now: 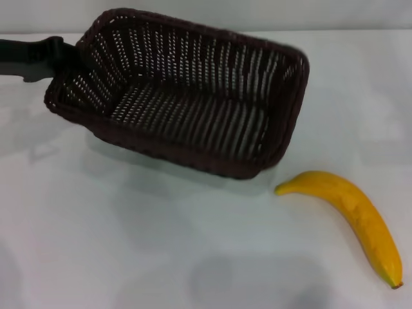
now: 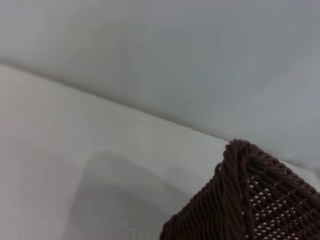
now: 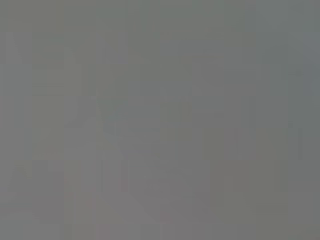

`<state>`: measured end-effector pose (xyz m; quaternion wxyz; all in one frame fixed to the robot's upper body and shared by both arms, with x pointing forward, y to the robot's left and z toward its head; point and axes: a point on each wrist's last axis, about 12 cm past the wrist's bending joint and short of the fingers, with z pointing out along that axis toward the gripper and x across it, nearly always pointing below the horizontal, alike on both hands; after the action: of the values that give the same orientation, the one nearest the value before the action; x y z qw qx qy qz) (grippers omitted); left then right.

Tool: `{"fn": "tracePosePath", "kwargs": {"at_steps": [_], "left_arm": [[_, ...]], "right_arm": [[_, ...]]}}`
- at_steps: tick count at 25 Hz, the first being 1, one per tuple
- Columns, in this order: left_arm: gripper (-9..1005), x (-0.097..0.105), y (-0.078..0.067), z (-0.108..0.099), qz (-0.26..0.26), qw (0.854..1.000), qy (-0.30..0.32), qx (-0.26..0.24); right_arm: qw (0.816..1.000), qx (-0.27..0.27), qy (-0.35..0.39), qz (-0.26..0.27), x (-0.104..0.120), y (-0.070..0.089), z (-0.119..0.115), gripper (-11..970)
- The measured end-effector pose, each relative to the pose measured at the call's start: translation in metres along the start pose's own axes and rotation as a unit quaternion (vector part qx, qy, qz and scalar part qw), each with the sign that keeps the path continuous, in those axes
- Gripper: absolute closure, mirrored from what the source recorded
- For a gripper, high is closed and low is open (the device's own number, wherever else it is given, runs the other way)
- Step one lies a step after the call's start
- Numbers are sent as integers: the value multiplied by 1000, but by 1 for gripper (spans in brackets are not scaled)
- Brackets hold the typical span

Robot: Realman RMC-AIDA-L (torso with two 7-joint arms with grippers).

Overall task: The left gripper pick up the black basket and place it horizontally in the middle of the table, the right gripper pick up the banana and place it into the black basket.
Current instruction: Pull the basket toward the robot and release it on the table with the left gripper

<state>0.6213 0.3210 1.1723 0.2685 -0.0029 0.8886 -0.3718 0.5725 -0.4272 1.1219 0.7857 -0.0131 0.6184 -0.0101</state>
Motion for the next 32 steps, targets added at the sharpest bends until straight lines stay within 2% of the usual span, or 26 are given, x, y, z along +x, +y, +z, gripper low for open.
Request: {"fn": "tracePosePath", "kwargs": {"at_steps": [3, 8, 13, 19, 27, 32], "left_arm": [[837, -2, -3, 1, -45, 999, 13, -7], [837, -4, -4, 1, -93, 994, 43, -39], [838, -3, -2, 1, -104, 988, 73, -83], [838, -1, 4, 1, -119, 983, 82, -110], [838, 6, 3, 9, -126, 981, 101, -103], [838, 6, 1, 7, -130, 981, 112, -96]], "right_arm": [[1000, 4, -3, -11, -7, -7, 6, 98], [1000, 7, -3, -24, -12, -10, 14, 99], [1000, 5, -2, -26, -13, -9, 17, 99], [1000, 2, -2, -24, -11, -6, 16, 99], [1000, 1, 0, -18, -7, -1, 13, 100], [1000, -2, -2, -17, -6, 1, 11, 100]]}}
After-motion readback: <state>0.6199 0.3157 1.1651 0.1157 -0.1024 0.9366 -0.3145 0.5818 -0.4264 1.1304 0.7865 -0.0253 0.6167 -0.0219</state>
